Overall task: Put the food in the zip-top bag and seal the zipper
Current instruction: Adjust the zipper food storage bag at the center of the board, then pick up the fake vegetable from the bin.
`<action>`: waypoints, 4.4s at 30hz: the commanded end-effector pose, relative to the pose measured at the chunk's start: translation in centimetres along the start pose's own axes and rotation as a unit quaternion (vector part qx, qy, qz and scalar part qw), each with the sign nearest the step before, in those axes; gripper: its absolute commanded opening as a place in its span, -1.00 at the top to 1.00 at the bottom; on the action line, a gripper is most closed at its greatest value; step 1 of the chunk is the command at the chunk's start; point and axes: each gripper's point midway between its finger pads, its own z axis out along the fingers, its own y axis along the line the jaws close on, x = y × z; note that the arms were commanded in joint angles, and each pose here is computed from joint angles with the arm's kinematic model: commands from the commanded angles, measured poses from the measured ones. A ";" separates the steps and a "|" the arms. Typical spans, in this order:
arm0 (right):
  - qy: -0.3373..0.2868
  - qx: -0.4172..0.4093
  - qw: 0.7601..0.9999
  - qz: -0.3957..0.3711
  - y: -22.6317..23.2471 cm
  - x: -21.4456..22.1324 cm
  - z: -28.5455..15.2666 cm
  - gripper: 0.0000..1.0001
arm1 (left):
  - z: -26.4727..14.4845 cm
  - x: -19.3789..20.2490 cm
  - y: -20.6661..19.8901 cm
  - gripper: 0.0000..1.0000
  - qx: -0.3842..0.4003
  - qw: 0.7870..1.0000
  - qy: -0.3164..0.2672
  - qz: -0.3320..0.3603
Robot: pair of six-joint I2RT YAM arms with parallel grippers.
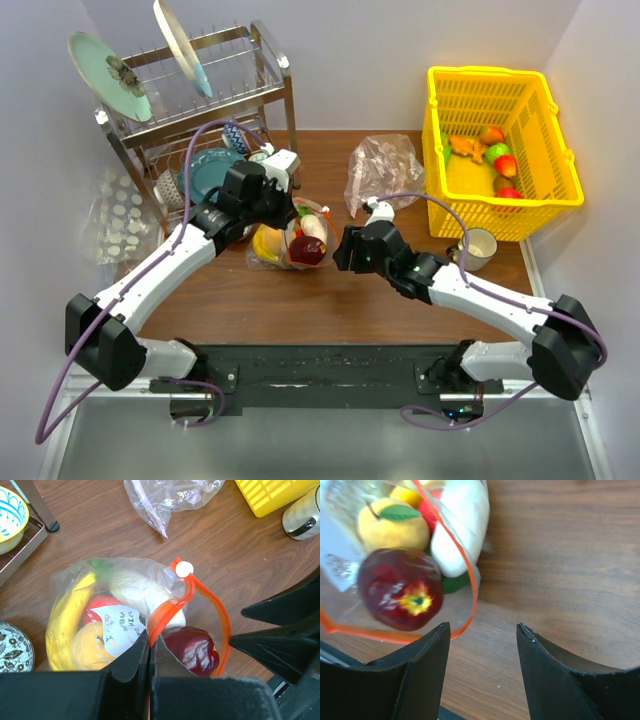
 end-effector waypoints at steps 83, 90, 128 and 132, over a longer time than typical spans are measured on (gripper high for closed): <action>-0.235 0.300 0.916 0.121 -23.3 -31.2 -13.2 0.24 | -1.5 -0.3 1.5 1.00 -0.040 0.998 -0.044 -0.003; -0.202 0.251 0.926 0.195 -29.4 -32.0 -4.8 -0.04 | -0.9 0.0 1.9 1.00 -0.049 0.998 -0.037 -0.004; -0.096 0.118 0.940 0.305 -37.7 -24.9 17.0 0.17 | 1.1 0.9 2.2 1.00 -0.043 0.999 -0.020 0.007; -0.116 0.124 0.943 0.286 -36.6 -27.3 14.7 0.22 | 1.0 0.9 2.2 1.00 -0.044 0.999 -0.019 0.007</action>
